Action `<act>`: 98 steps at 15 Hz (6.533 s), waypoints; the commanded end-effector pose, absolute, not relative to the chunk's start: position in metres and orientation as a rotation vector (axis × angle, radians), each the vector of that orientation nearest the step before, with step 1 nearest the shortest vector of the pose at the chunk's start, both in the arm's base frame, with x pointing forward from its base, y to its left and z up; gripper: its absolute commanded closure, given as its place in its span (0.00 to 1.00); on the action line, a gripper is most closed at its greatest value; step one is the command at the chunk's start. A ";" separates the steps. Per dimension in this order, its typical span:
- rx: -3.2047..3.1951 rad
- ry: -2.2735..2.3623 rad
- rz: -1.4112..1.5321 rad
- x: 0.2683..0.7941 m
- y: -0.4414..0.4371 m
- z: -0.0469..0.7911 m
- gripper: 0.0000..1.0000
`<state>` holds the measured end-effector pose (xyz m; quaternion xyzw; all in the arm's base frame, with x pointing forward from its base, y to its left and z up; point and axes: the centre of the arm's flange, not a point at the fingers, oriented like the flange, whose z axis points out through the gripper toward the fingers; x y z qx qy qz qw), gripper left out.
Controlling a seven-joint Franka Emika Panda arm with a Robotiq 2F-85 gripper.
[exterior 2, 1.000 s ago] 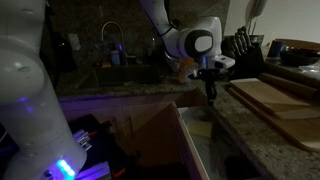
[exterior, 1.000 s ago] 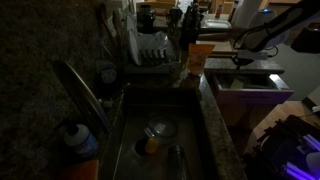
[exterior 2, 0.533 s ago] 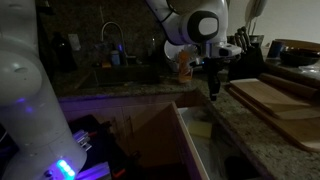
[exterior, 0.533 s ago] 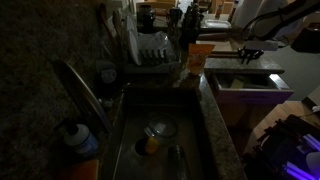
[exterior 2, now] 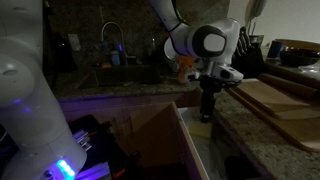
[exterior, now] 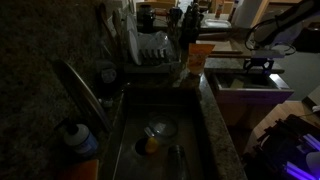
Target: Pick up the Dish washing sponge from the kitchen drawer and put it on the kitchen unit base
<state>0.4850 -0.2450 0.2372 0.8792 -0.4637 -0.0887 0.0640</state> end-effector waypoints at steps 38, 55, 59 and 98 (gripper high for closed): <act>2.765 -1.277 0.032 0.514 -0.235 0.124 0.54; 2.817 -0.984 0.208 0.536 -0.159 0.242 0.96; 2.753 -0.964 0.392 0.540 -0.165 0.311 0.96; 2.635 -1.755 0.613 0.500 -0.362 0.339 0.00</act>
